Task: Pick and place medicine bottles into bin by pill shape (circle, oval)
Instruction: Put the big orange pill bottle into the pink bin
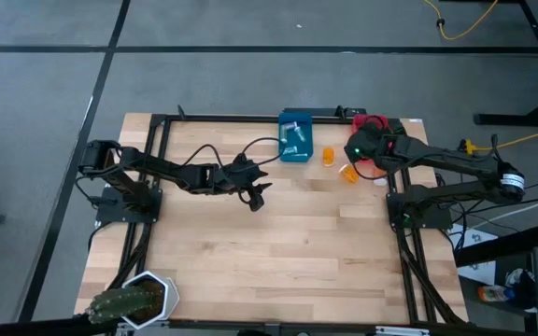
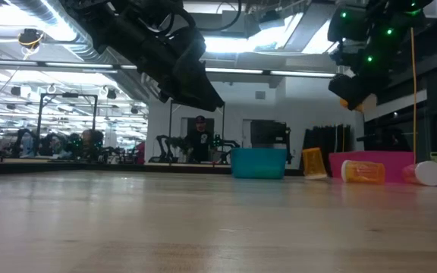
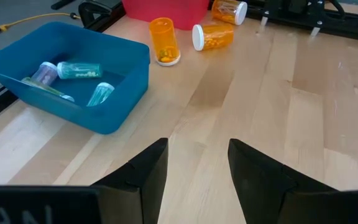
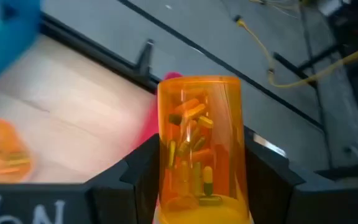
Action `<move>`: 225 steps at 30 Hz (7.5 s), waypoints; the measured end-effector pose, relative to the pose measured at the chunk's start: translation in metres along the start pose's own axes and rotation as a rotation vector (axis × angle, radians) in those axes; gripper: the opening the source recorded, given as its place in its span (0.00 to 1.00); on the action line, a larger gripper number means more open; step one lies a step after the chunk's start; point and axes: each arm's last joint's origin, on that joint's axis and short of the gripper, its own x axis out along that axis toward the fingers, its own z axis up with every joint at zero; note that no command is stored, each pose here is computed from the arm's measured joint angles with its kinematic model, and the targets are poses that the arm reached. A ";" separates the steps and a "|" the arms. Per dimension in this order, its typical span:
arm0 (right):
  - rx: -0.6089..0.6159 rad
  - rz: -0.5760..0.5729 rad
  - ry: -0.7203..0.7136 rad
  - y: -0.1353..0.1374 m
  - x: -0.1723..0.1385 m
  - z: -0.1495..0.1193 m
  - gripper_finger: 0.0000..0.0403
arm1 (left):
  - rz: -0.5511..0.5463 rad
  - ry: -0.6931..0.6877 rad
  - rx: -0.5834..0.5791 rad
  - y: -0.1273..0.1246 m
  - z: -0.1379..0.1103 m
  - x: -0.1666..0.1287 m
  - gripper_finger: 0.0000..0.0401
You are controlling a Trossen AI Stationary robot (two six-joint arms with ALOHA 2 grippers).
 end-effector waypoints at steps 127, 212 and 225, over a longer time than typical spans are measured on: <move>-0.364 0.550 0.267 0.085 0.065 -0.007 0.56 | 0.157 -0.007 0.130 0.022 0.004 0.005 0.41; -0.048 0.119 0.080 0.009 0.017 0.006 0.43 | 0.156 -0.008 0.129 0.022 0.004 0.005 0.41; 0.042 -0.049 0.246 -0.003 0.030 -0.008 0.43 | 0.154 -0.025 0.123 0.021 0.005 0.005 0.41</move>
